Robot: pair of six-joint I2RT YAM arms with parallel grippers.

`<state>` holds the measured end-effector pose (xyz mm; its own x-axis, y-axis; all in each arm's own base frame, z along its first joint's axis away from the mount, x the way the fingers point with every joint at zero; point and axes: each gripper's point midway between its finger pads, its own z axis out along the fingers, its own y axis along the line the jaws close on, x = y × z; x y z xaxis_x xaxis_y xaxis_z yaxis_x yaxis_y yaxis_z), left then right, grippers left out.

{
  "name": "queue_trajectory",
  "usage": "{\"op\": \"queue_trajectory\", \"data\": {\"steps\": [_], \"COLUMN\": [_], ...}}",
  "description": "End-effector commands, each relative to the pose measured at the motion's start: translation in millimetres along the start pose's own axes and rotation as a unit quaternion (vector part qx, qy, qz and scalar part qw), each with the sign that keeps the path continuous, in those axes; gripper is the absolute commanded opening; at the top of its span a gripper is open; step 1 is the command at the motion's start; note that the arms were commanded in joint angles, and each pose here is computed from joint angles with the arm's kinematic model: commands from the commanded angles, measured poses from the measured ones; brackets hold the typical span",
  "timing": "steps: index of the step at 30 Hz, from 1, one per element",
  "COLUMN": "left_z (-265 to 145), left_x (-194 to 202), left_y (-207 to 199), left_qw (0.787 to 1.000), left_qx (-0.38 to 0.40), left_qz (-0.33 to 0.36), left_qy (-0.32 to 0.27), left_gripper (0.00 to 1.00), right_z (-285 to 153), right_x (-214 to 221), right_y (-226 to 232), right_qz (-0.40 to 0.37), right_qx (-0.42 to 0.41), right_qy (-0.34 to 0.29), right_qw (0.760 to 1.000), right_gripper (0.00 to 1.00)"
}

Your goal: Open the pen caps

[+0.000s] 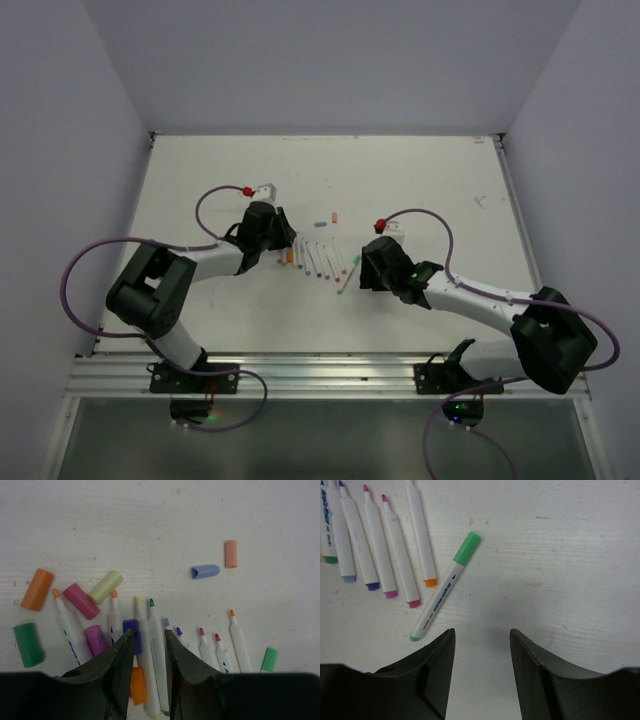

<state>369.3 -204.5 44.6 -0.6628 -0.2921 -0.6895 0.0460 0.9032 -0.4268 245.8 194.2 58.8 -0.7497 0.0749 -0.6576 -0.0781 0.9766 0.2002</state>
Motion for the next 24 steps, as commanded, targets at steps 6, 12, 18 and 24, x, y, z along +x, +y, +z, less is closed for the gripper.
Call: {"op": "queue_trajectory", "data": {"steps": [6, 12, 18, 24], "left_z": [-11, -45, -78, -100], "left_x": [-40, -69, -89, -88], "left_y": [-14, -26, -30, -28], "left_qw": [0.998, 0.996, 0.993, 0.993], "left_qx": [0.013, 0.021, 0.02, 0.022], "left_qz": [0.0, 0.0, 0.006, 0.016], "left_qy": [-0.054, -0.09, -0.117, -0.117], "left_gripper": [0.48, 0.74, 0.96, 1.0], "right_z": [17, 22, 28, 38], "right_x": [-6, -9, -7, -1], "right_y": [37, 50, 49, 49], "right_qz": [0.018, 0.019, 0.012, 0.003], "right_qx": [-0.019, -0.018, 0.003, 0.016], "right_qy": [-0.002, -0.008, -0.003, 0.009], "right_qw": [1.0, 1.0, 1.0, 1.0], "right_gripper": [0.52, 0.52, 0.51, 0.5]}}
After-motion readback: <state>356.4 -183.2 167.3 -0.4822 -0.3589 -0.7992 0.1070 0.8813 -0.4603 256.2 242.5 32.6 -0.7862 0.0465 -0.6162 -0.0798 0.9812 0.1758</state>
